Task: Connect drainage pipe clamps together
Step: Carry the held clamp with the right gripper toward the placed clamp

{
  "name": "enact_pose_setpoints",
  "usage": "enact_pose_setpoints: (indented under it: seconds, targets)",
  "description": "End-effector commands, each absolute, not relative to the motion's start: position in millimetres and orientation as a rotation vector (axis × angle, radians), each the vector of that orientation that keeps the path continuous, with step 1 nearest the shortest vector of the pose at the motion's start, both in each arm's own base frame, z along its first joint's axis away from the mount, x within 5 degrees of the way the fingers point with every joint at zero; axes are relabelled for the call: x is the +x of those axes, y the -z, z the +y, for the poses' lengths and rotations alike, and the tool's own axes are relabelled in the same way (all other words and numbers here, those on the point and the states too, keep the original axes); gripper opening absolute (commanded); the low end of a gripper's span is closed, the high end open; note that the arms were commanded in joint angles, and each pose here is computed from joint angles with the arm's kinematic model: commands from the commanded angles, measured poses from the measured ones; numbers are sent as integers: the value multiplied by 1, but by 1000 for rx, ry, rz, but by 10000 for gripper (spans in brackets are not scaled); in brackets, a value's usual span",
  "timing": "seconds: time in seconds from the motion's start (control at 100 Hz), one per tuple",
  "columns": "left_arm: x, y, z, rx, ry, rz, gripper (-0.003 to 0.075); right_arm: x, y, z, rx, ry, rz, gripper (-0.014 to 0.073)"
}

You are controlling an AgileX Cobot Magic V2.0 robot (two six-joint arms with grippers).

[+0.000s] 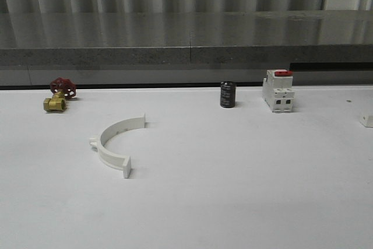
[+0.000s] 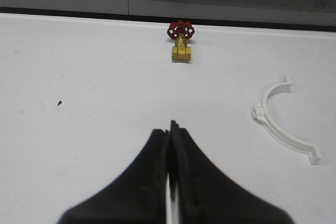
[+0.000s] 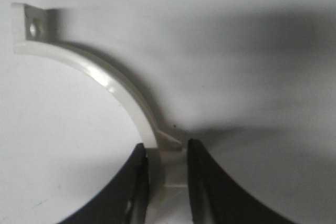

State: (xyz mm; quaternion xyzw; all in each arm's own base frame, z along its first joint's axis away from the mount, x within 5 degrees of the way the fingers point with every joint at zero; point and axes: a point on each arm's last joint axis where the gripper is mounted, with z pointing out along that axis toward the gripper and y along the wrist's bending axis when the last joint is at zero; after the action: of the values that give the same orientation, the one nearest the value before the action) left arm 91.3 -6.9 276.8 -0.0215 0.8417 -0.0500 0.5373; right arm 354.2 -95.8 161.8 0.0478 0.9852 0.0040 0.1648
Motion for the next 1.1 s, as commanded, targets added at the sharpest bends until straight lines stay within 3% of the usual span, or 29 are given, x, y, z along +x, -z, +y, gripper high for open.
enact_pose_setpoints:
  seconds: [0.0, 0.39, 0.58, 0.89, 1.09]
  targets:
    - [94, -291, -8, -38, 136, 1915, -20, 359, -185, -97, 133, 7, 2729, 17]
    - [94, -291, -8, -38, 136, 1915, -20, 360, -186, -96, 158, -4, 2721, 18]
    - [94, -291, -8, -38, 136, 1915, -20, 366, -217, -81, 259, -55, 2719, 80]
    - [94, -291, -8, -38, 136, 1915, -20, 364, -270, 0, 185, 174, 2750, 95]
    - [94, -291, -8, -38, 136, 1915, -20, 362, -285, 72, 152, 81, 2705, 95]
